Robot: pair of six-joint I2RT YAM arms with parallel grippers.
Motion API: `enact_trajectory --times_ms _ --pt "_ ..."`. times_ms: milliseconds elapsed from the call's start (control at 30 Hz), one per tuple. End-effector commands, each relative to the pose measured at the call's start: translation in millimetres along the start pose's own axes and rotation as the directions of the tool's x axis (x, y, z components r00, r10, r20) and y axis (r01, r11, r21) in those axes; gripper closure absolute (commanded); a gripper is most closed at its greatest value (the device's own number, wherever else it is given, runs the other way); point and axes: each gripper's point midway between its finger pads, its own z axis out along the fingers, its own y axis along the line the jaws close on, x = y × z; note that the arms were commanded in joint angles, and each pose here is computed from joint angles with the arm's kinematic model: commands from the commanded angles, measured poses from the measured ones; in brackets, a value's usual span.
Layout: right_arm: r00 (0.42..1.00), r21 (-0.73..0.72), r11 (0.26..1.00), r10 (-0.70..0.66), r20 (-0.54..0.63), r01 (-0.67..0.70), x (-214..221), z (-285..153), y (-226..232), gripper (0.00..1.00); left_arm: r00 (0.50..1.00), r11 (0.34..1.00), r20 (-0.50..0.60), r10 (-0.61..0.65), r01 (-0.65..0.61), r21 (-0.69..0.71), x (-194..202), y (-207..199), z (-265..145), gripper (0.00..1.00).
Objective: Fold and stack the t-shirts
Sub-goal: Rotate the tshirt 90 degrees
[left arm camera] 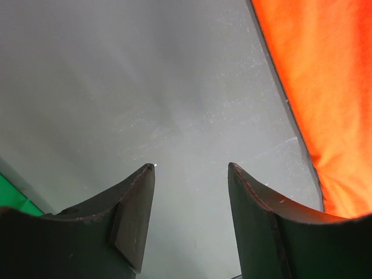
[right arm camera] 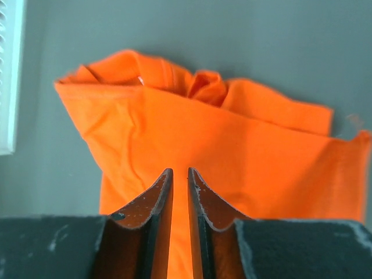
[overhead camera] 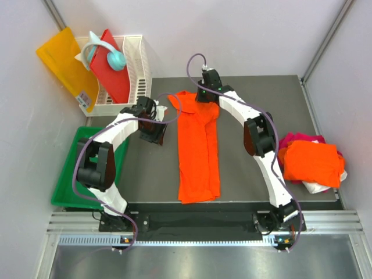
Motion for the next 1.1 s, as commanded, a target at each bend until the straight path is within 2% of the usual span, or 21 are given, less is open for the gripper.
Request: enact_trajectory --times_ms 0,233,433,567,633,700,733,767,833,900,933,1000,1067 --pt "0.998 -0.056 0.997 0.056 -0.018 -0.057 0.9 9.4 5.1 0.83 1.0 1.0 0.016 -0.008 0.008 0.0 -10.3 1.5 -4.0 0.42" --pt "0.972 0.038 0.98 0.198 -0.129 -0.195 33.5 29.2 -43.4 0.8 1.0 1.0 -0.004 -0.01 0.01 -0.003 -14.6 4.2 1.9 0.42" --pt "0.96 0.13 0.967 0.236 -0.15 -0.218 48.6 31.6 -89.3 0.8 1.0 1.0 -0.015 -0.02 0.021 0.005 -18.3 4.7 8.7 0.43" --pt "0.981 0.013 0.985 0.175 -0.087 -0.174 25.5 29.1 -72.2 0.77 1.0 1.0 -0.009 -0.024 0.024 0.001 -21.7 5.6 9.4 0.44" --pt "0.988 -0.035 0.988 0.15 -0.043 -0.152 8.9 17.8 -60.9 0.71 1.0 1.0 -0.005 -0.024 0.024 -0.002 -22.4 5.8 7.5 0.45" --pt "0.99 -0.089 0.989 0.123 0.062 -0.117 -28.7 -4.8 -40.1 0.64 1.0 1.0 0.011 -0.019 0.019 -0.015 -25.0 7.1 2.8 0.46" --pt "0.99 -0.097 0.989 0.12 0.079 -0.112 -32.9 -11.6 -36.1 0.56 1.0 1.0 0.029 -0.011 0.012 -0.023 -26.5 7.5 -2.3 0.46" --pt "0.988 -0.114 0.989 0.111 0.107 -0.099 -44.6 -21.6 -27.6 0.53 0.999 0.999 0.039 0.003 -0.001 -0.051 -27.7 12.1 -5.5 0.46" --pt "0.985 -0.135 0.989 0.079 0.156 -0.058 -68.0 -55.0 -4.2 0.46 0.997 0.997 0.076 0.019 -0.013 -0.074 -31.1 14.7 -11.5 0.46" --pt "0.974 -0.131 0.991 0.04 0.224 -0.011 -86.0 -93.1 16.6 0.44 0.996 0.997 0.091 0.014 -0.007 -0.078 -31.2 14.6 -12.9 0.45" --pt "0.98 -0.109 0.994 0.031 0.199 -0.009 -69.6 -95.8 12.1 0.41 0.996 0.998 0.093 0.013 -0.007 -0.067 -28.5 12.1 -14.0 0.45" --pt "0.972 -0.11 0.994 0.014 0.233 0.012 -72.0 -126.3 27.5 0.41 0.995 0.999 0.101 -0.002 0.008 -0.054 -27.4 9.1 -15.3 0.45" --pt "0.983 -0.045 0.999 -0.01 0.184 0.019 -43.7 -134.0 19.2 0.41 0.994 0.999 0.111 -0.002 0.007 -0.048 -25.2 5.9 -20.8 0.45"
